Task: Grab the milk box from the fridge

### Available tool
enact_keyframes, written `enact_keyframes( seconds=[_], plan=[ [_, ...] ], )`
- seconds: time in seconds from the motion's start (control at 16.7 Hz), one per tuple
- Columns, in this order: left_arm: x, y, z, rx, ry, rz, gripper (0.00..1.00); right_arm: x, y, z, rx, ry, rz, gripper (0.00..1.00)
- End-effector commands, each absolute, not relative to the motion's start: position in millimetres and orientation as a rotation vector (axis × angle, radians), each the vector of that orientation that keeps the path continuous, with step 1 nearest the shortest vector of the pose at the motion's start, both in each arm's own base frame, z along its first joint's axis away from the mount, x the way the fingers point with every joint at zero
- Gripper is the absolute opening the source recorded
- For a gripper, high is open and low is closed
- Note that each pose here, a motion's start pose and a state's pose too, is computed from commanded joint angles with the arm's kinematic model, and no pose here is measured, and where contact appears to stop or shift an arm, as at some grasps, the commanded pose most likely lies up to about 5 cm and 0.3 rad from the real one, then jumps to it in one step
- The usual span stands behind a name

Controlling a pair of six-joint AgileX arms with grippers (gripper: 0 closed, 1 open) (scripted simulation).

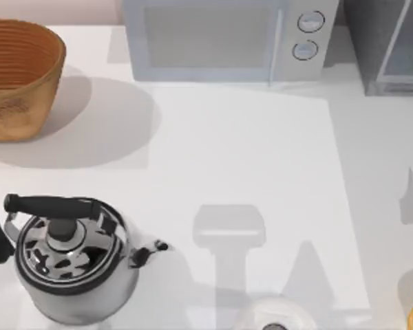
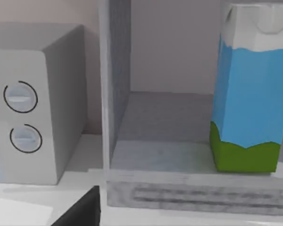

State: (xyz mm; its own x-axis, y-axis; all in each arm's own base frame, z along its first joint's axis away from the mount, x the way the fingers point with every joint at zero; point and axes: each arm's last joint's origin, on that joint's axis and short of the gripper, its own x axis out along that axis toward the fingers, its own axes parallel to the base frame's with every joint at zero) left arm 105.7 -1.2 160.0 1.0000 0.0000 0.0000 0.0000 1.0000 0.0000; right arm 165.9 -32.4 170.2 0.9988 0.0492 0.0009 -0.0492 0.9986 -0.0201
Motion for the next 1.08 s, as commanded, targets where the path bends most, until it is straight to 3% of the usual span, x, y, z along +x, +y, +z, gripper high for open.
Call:
enact_keyframes(
  seconds=[0.42,1.08],
  plan=[
    [106,-1,160,0.000,0.000,0.000,1.00,200,-80,130,0.004,0.029,0.011,1.00],
    [106,-1,160,0.000,0.000,0.000,1.00,204,-101,110,0.001,0.003,0.002,1.00]
  ],
)
